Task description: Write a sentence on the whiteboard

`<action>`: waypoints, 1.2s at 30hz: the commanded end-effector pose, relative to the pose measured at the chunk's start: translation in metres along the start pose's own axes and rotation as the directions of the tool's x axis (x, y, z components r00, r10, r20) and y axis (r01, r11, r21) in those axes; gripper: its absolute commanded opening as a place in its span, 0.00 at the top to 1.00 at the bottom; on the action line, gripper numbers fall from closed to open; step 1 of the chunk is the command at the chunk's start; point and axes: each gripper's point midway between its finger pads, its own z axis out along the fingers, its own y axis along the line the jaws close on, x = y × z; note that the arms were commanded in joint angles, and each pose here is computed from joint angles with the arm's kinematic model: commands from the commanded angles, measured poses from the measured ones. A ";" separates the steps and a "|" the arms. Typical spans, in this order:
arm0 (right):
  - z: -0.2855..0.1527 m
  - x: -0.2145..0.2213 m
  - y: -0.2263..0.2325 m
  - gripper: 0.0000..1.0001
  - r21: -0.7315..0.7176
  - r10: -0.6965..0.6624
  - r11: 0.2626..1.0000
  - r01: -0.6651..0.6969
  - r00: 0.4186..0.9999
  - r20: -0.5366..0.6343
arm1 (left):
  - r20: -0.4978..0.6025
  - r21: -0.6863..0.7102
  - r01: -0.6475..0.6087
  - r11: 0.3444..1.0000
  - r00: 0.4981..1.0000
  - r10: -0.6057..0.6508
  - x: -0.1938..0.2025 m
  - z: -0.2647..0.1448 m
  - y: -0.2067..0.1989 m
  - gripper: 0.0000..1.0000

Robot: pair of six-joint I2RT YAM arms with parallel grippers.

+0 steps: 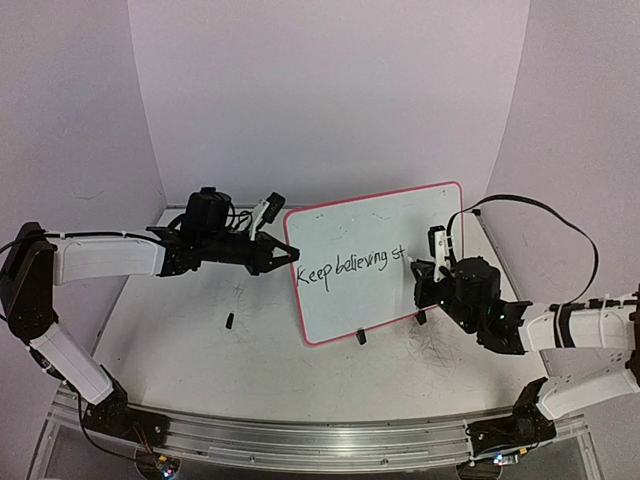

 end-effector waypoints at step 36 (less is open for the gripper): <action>0.001 -0.002 -0.017 1.00 0.095 0.055 0.994 -0.055 0.998 0.007 | -0.043 -0.091 -0.086 0.992 0.996 0.082 0.011 -0.002 0.013 1.00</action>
